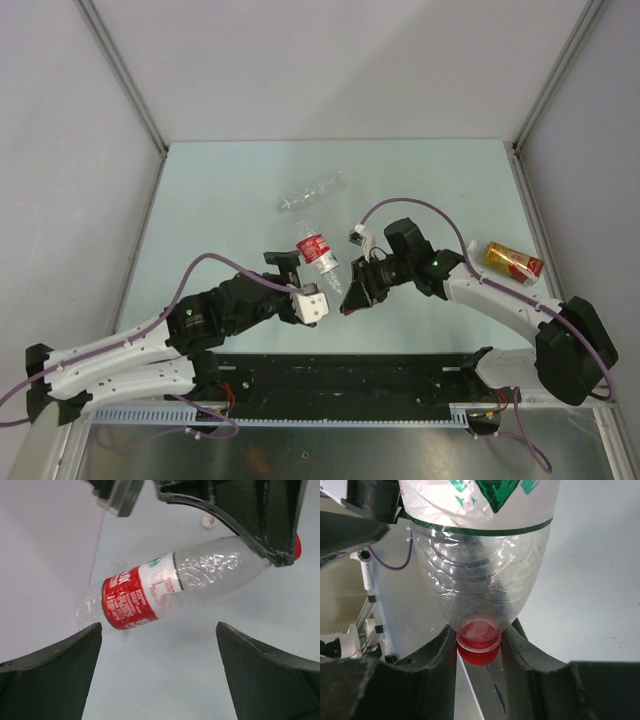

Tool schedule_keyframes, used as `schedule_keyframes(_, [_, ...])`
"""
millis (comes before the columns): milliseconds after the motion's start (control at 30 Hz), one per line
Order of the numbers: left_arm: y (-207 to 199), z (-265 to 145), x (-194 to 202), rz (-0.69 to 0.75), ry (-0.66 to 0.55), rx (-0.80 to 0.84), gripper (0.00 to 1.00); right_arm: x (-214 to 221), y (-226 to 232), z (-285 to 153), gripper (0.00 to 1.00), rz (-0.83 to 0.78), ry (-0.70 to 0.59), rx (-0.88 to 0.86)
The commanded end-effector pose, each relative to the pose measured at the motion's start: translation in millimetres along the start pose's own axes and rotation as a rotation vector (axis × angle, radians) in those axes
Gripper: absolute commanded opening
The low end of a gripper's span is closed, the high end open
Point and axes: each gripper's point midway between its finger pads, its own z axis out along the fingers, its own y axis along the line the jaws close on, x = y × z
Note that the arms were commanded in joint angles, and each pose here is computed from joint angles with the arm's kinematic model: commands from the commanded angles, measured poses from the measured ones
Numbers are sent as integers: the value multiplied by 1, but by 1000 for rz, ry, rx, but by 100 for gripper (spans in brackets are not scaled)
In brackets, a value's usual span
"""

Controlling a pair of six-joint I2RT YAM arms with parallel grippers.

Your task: Unscrew the bottle caps

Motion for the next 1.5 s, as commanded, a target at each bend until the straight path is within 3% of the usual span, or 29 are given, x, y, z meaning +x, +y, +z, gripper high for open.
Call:
schedule_keyframes(0, [-10, 7, 2, 169, 4, 33, 99, -12, 26, 0, 0, -39, 0, -109])
schedule_keyframes(400, [-47, 24, 19, 375, 84, 132, 99, -7, 42, 12, 0, -58, 66, -158])
schedule_keyframes(633, [-60, 29, 37, 415, 146, 161, 98, -12, 54, 3, 0, -75, 47, -192])
schedule_keyframes(733, [-65, 29, 42, 424, 152, 172, 92, -16, 61, -4, 0, -85, 27, -211])
schedule_keyframes(900, [-71, 27, 39, 404, 125, 190, 72, -27, 71, -15, 0, -104, -17, -248])
schedule_keyframes(1300, [-87, 27, 38, 318, 110, 232, 51, -57, 74, -42, 0, -123, -155, -232])
schedule_keyframes(1400, [-87, 27, 38, 317, 112, 228, 55, -62, 73, -49, 0, -129, -182, -227])
schedule_keyframes(1467, [-84, 26, 38, 323, 115, 216, 75, -63, 74, -52, 0, -131, -182, -241])
